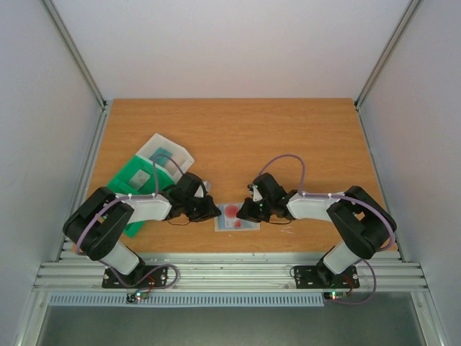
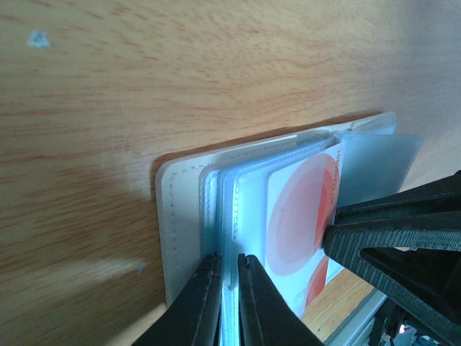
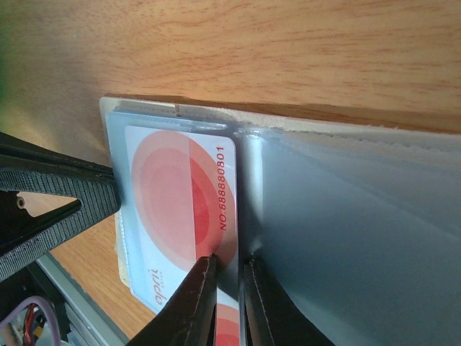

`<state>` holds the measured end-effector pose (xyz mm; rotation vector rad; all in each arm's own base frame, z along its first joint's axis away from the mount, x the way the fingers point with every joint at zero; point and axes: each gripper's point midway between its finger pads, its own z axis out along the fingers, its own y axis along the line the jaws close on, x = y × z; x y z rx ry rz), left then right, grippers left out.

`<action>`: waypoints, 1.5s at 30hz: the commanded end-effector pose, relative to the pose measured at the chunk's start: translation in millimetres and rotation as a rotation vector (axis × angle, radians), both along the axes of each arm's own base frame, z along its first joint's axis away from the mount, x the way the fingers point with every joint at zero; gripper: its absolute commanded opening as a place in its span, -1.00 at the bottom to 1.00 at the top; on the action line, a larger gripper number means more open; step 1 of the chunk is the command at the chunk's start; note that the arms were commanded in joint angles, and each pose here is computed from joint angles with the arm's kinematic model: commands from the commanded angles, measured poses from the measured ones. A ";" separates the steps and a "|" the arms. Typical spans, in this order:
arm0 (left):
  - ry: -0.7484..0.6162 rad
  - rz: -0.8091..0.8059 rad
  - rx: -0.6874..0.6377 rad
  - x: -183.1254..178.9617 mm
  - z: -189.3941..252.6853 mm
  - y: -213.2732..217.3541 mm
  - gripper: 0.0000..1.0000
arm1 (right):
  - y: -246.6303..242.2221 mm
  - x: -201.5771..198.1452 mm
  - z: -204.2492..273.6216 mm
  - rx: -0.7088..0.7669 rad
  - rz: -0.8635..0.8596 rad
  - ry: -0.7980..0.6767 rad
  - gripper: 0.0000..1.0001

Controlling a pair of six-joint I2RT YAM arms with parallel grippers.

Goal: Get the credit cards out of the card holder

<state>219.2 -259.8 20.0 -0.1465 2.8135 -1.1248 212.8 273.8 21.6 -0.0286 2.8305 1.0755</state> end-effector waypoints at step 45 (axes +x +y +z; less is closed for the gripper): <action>-0.039 0.029 -0.087 3.6 39.2 -6.9 -0.25 | -50.0 1.5 74.0 0.019 -0.126 -0.114 -0.98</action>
